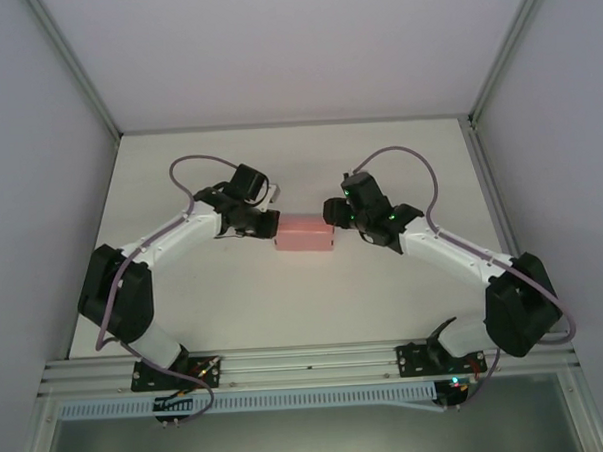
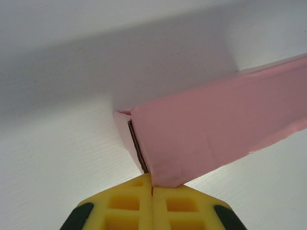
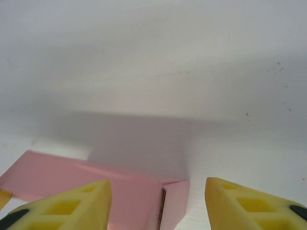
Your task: Assemble paper box
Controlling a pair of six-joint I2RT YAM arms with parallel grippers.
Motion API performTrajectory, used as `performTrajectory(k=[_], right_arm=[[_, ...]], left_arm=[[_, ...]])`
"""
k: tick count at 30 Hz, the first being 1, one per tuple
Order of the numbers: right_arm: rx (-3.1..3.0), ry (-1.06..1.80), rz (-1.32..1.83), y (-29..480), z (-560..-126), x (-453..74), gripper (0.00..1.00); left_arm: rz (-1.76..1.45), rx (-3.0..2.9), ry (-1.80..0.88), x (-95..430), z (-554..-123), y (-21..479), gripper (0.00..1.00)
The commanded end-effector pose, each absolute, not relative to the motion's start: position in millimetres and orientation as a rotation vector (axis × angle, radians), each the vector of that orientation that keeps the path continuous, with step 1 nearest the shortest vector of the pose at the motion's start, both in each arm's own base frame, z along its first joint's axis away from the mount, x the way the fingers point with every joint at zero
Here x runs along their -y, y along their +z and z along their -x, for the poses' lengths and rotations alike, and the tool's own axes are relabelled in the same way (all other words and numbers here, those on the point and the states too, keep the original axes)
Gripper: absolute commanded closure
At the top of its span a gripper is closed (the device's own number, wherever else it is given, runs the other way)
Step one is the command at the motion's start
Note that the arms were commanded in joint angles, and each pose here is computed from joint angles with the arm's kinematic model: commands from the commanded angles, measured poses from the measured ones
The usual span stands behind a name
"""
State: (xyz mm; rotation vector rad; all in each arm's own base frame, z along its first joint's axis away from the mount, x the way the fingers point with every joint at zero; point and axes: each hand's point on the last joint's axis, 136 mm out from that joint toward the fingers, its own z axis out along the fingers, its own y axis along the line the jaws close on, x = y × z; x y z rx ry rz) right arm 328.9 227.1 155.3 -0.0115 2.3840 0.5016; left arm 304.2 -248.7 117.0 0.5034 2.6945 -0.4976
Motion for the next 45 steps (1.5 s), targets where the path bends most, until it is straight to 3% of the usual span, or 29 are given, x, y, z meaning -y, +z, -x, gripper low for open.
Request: performTrajectory(k=[1,4,9,12,15,18,22,27,32,37,41,45], right_arm=[[-2.476,0.534,-0.009,127.5,-320.9,-232.5,0.52],[-2.538,0.429,-0.120,96.5,-311.6,-211.4,0.62],[-2.630,0.396,-0.160,53.1,-290.0,-199.5,0.67],[-2.653,0.392,-0.151,41.0,-284.1,-198.6,0.70],[-2.646,0.346,-0.160,41.6,-285.2,-193.0,0.73],[-2.644,0.331,-0.150,43.1,-285.5,-191.0,0.73],[-2.654,0.367,-0.135,41.0,-283.5,-197.2,0.74],[-2.656,0.368,-0.118,40.4,-283.2,-200.2,0.75],[-2.654,0.373,-0.106,40.7,-283.2,-201.9,0.75],[-2.654,0.377,-0.089,38.9,-281.5,-201.7,0.75],[-2.648,0.412,-0.040,30.1,-277.0,-204.0,0.76],[-2.593,0.509,-0.011,18.5,-273.1,-210.0,0.82]], left_arm=[[-0.530,-2.856,-0.415,236.7,-280.8,78.2,1.00],[-0.538,-2.846,-0.428,238.1,-280.4,80.0,1.00],[-0.564,-2.819,-0.476,245.2,-283.1,89.2,0.95],[-0.576,-2.778,-0.522,251.5,-286.6,107.7,0.83],[-0.589,-2.727,-0.576,255.2,-286.4,134.2,0.61],[-0.517,-2.695,-0.594,245.1,-291.2,155.2,0.47],[-0.344,-2.682,-0.744,232.7,-304.7,165.9,0.34],[-0.304,-2.641,-0.874,239.2,-317.7,165.5,0.26],[-0.312,-2.682,-0.889,243.7,-319.8,141.0,0.26],[-0.262,-2.778,-0.879,236.9,-309.0,94.4,0.34],[-0.219,-2.829,-0.951,237.7,-294.3,63.6,0.57],[-0.199,-2.836,-0.977,234.9,-282.1,47.6,0.68]])
